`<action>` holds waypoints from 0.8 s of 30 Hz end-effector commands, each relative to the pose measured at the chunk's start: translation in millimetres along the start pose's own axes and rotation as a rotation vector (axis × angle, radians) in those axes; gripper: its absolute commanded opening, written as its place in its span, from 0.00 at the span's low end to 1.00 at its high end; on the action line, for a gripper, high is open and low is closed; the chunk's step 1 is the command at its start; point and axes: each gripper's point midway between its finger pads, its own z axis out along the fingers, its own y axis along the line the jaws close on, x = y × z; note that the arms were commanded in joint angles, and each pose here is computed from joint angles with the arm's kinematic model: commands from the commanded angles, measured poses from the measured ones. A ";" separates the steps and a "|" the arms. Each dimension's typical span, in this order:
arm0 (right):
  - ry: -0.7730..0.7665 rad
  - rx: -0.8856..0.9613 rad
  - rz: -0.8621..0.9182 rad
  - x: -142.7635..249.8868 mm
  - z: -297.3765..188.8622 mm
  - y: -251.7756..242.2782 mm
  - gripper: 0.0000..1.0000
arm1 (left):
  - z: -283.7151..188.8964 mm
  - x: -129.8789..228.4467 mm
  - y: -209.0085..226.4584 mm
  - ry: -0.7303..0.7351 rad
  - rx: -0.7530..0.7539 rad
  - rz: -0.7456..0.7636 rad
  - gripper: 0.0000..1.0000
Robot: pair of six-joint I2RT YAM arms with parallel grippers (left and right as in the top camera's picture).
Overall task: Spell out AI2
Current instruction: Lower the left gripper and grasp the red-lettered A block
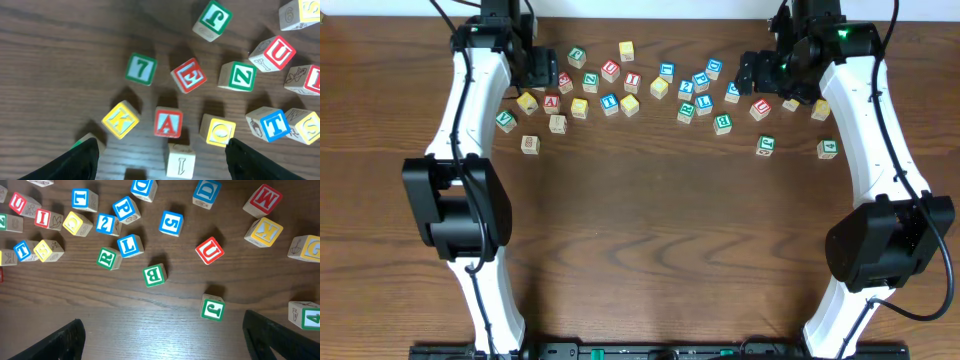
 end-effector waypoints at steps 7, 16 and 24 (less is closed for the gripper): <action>-0.012 -0.003 -0.012 -2.6 -4.6 9.7 0.97 | 52.7 15.2 -9.0 0.053 -0.053 -0.035 0.69; 0.003 0.000 -0.012 1.3 -4.5 9.7 0.97 | 65.9 17.2 1.3 0.053 -0.110 -0.047 0.67; 0.011 0.002 -0.011 3.3 -4.5 9.3 0.97 | 77.5 23.4 1.6 0.073 -0.108 -0.047 0.62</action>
